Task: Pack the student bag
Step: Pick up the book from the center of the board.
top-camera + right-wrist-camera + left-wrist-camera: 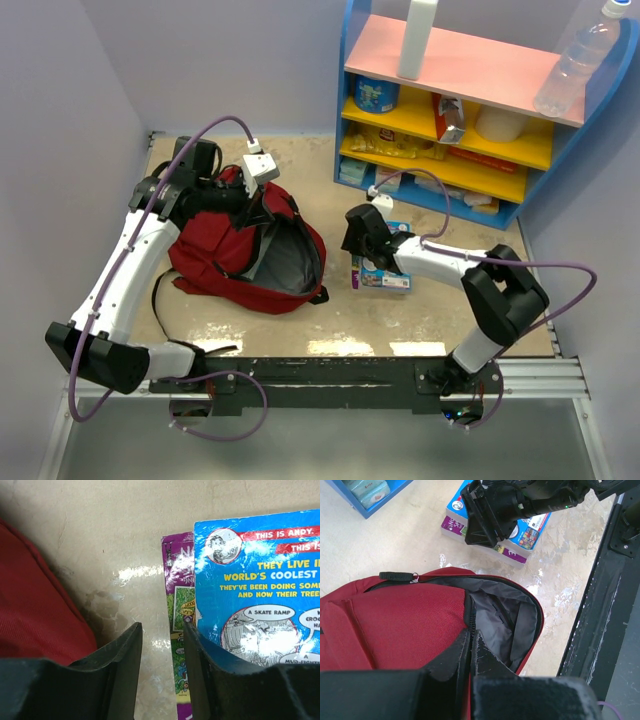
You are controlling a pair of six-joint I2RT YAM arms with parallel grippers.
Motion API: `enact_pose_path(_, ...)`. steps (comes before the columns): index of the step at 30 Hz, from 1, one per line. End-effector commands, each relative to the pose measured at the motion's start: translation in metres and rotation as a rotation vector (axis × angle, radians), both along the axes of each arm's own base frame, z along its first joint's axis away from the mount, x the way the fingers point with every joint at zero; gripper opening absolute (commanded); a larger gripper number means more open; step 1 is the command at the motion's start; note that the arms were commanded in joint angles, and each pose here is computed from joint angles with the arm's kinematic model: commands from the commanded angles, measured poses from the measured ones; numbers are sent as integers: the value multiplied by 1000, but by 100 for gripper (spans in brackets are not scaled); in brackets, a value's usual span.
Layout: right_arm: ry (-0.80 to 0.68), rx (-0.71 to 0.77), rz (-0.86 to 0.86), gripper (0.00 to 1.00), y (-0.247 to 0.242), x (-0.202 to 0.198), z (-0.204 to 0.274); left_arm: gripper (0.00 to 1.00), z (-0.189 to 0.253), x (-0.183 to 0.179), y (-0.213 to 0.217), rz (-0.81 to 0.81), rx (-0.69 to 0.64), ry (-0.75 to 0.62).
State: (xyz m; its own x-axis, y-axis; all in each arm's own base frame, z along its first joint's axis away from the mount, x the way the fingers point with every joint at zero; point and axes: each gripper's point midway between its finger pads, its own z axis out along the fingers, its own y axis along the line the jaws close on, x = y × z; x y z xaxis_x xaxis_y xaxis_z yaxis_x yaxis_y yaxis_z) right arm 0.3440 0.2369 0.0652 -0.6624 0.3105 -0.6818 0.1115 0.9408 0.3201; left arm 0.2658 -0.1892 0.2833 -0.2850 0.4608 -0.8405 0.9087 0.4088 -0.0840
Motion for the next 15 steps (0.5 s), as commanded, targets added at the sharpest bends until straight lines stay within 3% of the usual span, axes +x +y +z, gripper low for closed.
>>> enact_pose_path(1,-47,10,-39,43,-10,2,18,0,20,-5,-9,-45,-65,-60)
enact_pose_path(4,-73,47,-13,50,-4,3,31,0,20,-6,-9,-45,-66,-57)
enact_pose_path(8,-127,99,44,75,6,3,66,0,19,-6,-9,-44,-64,-54)
enact_pose_path(11,-179,106,23,87,-6,4,97,0,21,-5,-8,-42,-62,-62)
enact_pose_path(15,-182,145,-19,93,-38,2,106,0,20,-6,-8,-43,-61,-62)
